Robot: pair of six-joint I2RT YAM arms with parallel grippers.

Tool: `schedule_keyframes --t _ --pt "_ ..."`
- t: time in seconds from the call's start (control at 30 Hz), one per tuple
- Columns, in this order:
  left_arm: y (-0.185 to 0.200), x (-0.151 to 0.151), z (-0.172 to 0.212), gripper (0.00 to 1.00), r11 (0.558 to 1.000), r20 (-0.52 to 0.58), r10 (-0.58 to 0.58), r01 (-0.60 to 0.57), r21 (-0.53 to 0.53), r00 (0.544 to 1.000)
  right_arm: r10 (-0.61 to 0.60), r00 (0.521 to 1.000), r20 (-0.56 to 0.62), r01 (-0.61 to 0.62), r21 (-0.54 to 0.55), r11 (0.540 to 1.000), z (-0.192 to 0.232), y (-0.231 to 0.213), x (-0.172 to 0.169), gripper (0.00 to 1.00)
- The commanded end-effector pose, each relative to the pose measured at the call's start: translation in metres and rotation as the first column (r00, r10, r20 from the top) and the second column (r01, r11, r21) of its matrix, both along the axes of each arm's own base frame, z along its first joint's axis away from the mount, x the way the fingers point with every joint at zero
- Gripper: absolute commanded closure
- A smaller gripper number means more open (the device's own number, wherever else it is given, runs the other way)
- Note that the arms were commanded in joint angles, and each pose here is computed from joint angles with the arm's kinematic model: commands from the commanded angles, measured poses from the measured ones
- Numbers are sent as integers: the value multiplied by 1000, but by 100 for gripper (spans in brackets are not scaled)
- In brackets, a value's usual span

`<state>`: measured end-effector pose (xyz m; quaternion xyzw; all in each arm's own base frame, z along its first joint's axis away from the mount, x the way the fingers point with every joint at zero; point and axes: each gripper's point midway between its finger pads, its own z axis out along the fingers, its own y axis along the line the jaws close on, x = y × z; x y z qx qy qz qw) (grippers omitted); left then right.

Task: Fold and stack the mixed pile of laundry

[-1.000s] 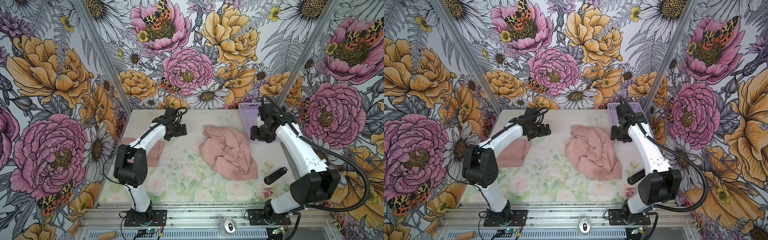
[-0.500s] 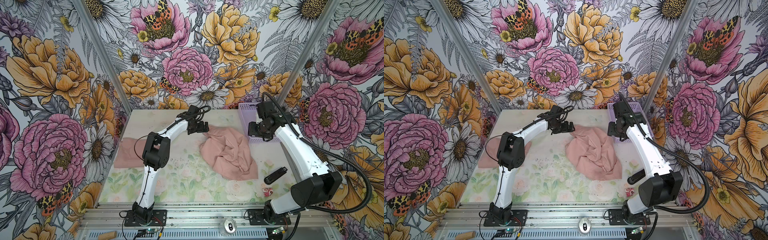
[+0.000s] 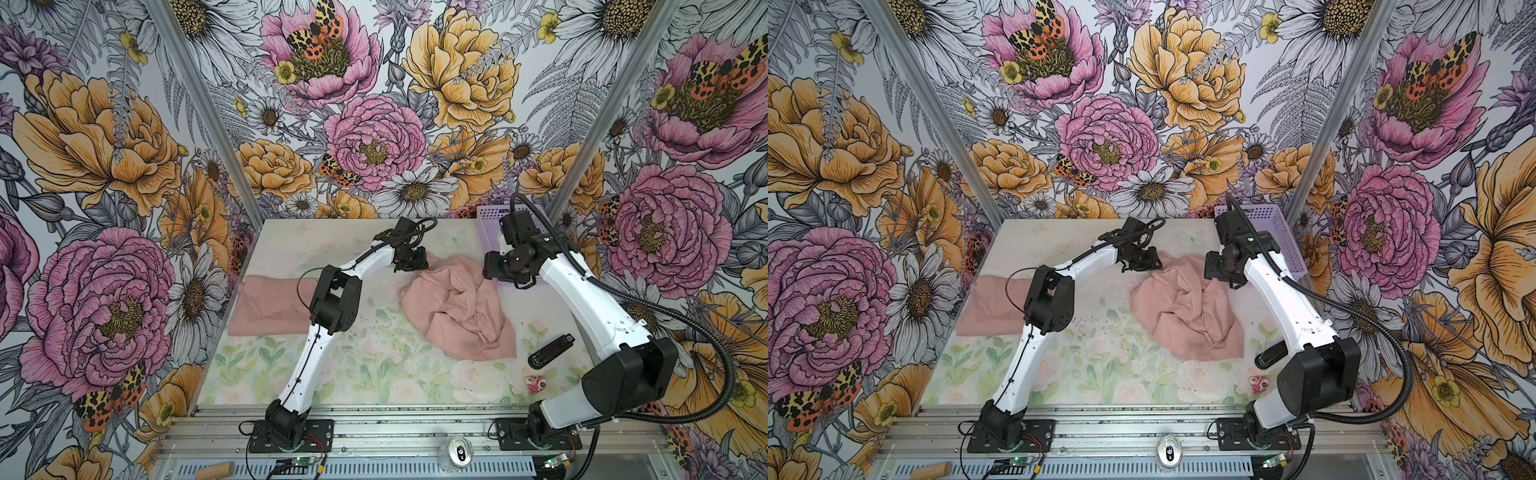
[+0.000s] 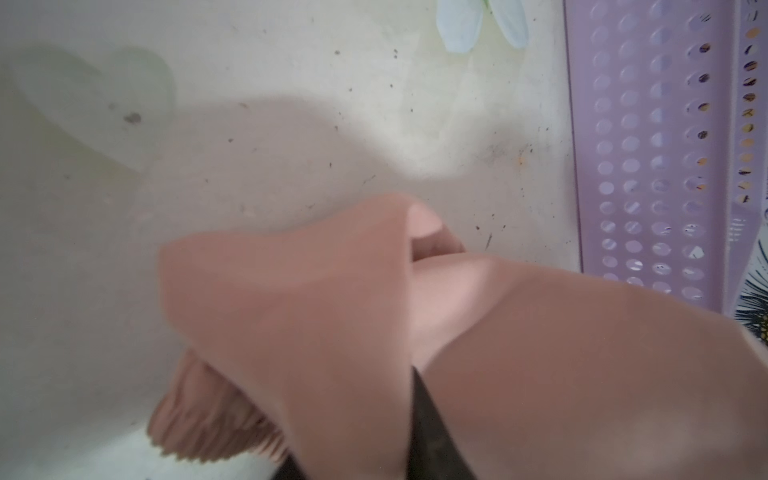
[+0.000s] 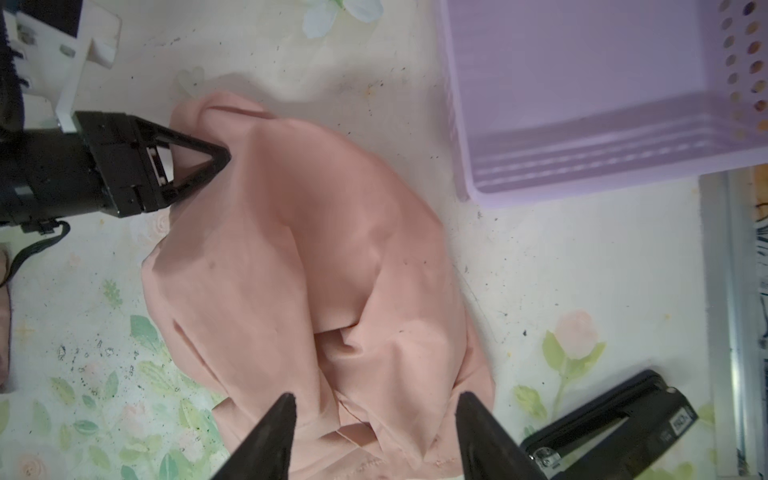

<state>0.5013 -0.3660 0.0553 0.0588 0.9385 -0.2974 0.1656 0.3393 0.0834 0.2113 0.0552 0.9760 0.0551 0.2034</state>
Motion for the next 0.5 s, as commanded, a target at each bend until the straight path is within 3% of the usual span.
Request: schedule_keyframes --t 0.0,0.13,0.3,0.37,0.43,0.47 --pt "2 11 30 100 999 47 22 -20 -46 999 67 997 39 -71 110 991 -2 33 -7 37" --pt "26 14 58 100 998 93 55 -52 -31 994 153 987 49 -159 162 974 -22 68 -24 34" --pt "72 9 99 100 993 142 118 -117 -15 983 225 971 78 -232 108 967 -49 91 -18 31" --pt "87 -1 113 100 992 158 129 -130 -8 979 223 970 91 -230 65 971 -55 91 -5 41" --pt "102 -13 124 100 990 166 141 -142 -3 976 230 965 126 -236 38 971 -50 94 11 59" --pt "110 -20 130 100 989 169 147 -149 0 975 236 961 143 -242 26 970 -47 95 19 73"
